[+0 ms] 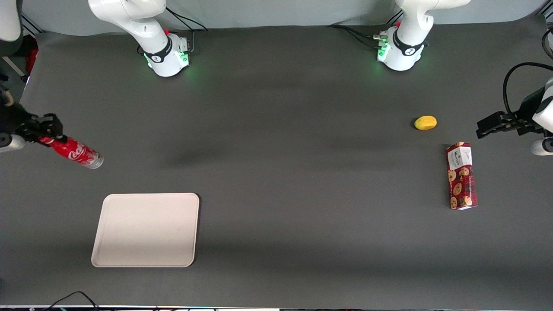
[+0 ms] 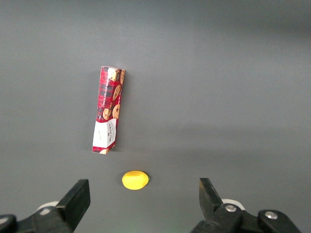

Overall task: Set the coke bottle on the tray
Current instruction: 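Lift the bottle with the right gripper and carry it toward the white tray, then lower the held bottle onto the tray's edge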

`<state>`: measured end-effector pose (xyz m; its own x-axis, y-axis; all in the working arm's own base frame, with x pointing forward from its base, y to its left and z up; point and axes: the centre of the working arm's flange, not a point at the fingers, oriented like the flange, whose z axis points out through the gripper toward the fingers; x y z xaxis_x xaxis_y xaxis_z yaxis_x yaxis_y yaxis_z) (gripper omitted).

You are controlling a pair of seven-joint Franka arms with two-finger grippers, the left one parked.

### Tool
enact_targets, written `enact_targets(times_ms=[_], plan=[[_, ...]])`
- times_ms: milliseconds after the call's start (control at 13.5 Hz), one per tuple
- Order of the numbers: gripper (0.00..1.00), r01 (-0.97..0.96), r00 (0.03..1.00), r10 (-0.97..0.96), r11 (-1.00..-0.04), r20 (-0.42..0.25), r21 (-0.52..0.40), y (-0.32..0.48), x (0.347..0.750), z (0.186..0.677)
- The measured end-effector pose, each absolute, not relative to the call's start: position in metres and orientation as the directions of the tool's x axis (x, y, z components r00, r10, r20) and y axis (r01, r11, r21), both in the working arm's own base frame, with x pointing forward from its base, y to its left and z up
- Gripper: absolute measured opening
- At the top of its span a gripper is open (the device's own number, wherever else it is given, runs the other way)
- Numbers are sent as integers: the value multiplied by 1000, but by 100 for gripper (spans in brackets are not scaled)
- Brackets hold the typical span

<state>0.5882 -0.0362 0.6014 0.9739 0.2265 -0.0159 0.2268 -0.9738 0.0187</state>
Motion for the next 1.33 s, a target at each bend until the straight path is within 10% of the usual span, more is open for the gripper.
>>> enact_targets(times_ms=[1333], plan=[[36, 384, 923, 385, -922, 15, 51, -126, 739, 343]])
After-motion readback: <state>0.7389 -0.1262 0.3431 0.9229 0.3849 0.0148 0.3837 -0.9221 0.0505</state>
